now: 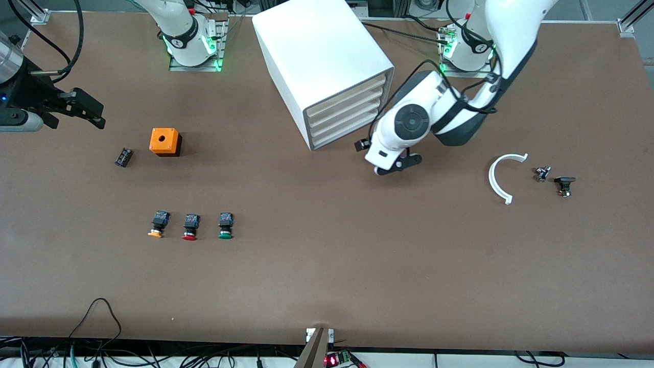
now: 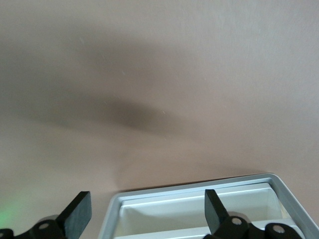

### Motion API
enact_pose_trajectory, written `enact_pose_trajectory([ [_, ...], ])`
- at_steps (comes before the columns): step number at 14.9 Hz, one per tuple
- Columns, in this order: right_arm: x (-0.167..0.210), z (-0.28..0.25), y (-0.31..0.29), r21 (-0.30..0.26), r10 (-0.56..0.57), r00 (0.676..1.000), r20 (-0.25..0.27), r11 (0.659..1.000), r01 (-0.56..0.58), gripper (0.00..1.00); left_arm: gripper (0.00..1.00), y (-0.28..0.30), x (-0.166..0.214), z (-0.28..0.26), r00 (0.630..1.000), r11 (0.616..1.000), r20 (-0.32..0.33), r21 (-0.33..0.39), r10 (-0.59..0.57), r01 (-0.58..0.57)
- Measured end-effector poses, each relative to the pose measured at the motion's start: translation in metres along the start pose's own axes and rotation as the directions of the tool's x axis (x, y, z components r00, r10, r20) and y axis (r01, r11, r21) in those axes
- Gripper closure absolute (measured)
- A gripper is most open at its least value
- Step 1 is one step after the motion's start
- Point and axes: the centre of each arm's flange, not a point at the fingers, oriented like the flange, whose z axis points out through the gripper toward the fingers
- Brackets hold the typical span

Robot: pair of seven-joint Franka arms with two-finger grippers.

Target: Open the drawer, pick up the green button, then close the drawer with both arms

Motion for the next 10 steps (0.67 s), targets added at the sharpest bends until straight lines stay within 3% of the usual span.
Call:
enact_pose_trajectory([
  [5,0.000,-0.001,0.000,0.000,0.000,1.000,-0.001,1.000,0.000,0.00,0.00,-0.041,0.030,-0.054,0.990,0.991,-0.041,0.006,0.136,-0.136],
  [10,0.000,-0.001,0.000,0.000,0.000,1.000,-0.002,1.000,0.000,0.00,0.00,-0.069,0.051,-0.122,0.955,0.960,-0.127,0.111,0.270,-0.256],
])
